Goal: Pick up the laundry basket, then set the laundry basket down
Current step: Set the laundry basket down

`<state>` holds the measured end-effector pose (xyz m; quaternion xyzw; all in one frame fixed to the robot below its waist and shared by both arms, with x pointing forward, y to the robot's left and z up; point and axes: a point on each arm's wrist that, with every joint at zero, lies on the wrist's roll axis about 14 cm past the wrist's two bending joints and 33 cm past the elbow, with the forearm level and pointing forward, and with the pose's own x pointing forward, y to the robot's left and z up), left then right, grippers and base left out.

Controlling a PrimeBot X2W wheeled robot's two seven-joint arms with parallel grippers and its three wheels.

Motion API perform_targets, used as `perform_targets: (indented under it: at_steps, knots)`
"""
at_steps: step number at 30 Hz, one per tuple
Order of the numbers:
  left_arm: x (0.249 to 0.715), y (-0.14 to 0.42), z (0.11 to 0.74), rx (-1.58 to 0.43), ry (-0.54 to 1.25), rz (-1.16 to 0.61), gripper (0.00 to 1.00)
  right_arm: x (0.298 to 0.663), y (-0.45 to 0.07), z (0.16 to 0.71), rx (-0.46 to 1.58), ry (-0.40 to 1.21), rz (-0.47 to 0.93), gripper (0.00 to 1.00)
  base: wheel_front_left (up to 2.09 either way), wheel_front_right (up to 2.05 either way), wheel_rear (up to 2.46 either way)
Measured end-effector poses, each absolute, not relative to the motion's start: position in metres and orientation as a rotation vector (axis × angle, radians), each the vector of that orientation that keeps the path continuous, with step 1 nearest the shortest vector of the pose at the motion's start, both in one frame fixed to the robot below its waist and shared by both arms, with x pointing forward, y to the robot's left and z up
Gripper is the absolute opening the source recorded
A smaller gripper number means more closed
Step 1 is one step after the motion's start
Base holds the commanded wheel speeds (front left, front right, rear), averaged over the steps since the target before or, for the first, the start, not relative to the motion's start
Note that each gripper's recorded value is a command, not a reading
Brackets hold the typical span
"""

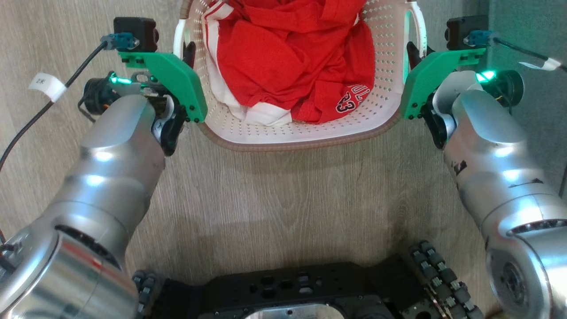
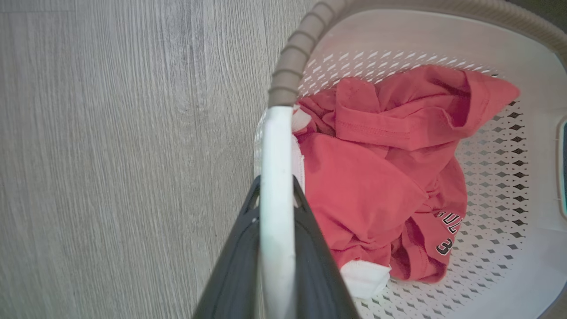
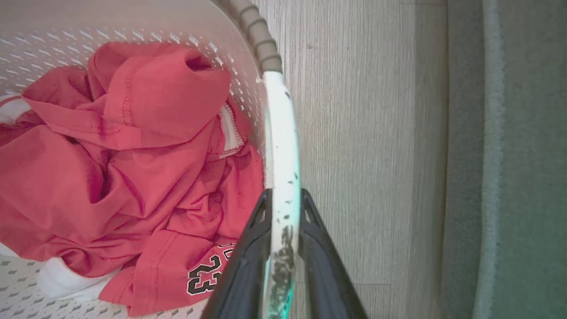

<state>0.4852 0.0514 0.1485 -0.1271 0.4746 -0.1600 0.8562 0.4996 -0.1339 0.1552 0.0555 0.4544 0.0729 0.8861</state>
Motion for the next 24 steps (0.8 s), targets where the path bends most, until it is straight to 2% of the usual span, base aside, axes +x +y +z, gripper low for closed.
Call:
perform_targets:
  at_steps: [24]
  knots:
    - [0.4871,0.0524,0.1495,-0.268,1.004,-0.335,0.0,0.5012,-0.1314,0.1543,0.11,0.946,0.161,0.0,0.0,0.0,0.0]
